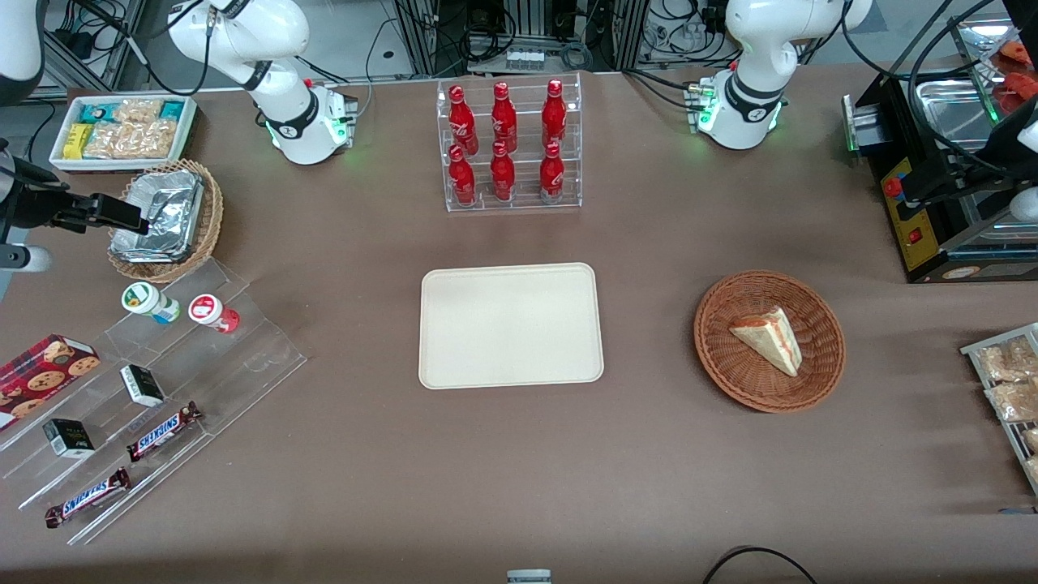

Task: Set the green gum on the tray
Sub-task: 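Move the right gripper over the green sunflower-label cup on the acrylic rack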

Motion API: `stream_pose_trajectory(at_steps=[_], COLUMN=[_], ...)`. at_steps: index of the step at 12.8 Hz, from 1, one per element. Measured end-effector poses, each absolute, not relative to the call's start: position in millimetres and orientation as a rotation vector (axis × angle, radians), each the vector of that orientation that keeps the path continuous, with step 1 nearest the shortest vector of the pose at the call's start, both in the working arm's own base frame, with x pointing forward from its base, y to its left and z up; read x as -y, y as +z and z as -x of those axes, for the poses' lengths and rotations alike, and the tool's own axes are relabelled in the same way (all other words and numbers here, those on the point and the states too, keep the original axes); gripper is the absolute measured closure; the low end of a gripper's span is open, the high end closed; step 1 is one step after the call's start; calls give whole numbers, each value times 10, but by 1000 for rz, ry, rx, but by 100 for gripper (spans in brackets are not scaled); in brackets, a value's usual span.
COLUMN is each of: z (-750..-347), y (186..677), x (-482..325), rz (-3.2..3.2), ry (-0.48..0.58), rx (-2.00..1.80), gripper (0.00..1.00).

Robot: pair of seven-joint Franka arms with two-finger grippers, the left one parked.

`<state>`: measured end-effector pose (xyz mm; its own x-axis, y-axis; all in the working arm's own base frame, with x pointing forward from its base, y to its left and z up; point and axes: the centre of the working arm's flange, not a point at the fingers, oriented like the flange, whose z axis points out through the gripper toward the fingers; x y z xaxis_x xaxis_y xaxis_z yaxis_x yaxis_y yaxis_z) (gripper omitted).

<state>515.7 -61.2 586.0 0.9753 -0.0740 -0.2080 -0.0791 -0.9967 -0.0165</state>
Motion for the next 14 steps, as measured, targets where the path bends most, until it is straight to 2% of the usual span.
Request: stream_pose_trajectory(at_steps=[2, 7, 10, 14], z=[-5159, -4913, -4731, -4706], y=[5669, 5241, 5086, 4695], x=[832, 1146, 1278, 1428], rz=[3087, 3082, 3076, 3076], ry=[304, 64, -22, -117], rx=[-42, 406, 607, 715], gripper=[0, 0, 0, 0])
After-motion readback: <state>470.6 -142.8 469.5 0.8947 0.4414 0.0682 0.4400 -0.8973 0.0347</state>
